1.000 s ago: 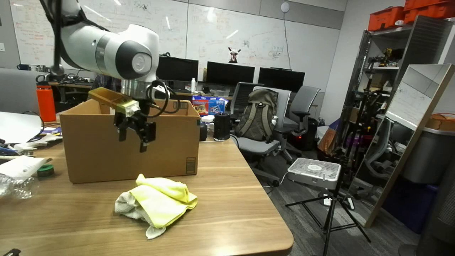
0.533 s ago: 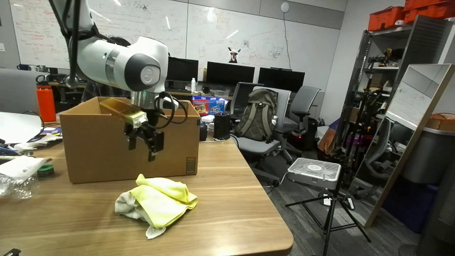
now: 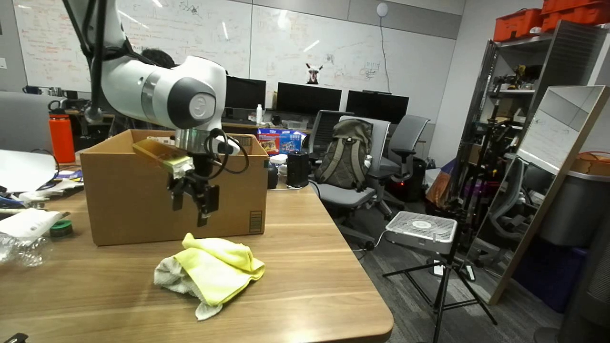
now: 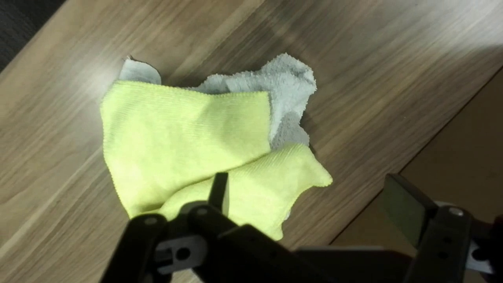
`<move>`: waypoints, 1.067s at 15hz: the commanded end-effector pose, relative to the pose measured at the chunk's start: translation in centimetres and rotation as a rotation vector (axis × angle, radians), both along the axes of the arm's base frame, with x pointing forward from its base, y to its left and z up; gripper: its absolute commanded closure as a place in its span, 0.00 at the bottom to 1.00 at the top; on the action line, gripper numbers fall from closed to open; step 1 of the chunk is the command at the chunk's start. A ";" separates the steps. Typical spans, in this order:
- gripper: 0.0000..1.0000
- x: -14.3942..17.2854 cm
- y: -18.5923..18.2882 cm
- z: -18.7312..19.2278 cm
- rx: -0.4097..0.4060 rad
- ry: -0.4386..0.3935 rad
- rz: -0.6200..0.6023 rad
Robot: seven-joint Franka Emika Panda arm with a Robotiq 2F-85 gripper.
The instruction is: Put the shirts and towels in the box
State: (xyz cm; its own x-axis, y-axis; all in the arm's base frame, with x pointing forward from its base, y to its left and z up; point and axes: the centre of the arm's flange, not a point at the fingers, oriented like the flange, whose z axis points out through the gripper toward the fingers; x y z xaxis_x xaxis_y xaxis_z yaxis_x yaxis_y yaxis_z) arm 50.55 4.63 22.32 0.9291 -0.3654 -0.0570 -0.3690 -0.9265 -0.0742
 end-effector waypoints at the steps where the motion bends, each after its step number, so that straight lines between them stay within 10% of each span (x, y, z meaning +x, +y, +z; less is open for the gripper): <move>1: 0.00 -0.5 0.3 -0.8 -0.021 0.019 -0.026; 16: 0.00 -1.2 -0.2 -6.8 0.016 0.139 -0.090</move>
State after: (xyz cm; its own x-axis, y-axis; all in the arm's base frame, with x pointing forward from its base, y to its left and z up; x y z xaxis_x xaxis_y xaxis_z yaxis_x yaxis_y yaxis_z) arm 48.96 3.94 15.94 0.8771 -0.4499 -0.1681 -0.4567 -0.8896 -0.0017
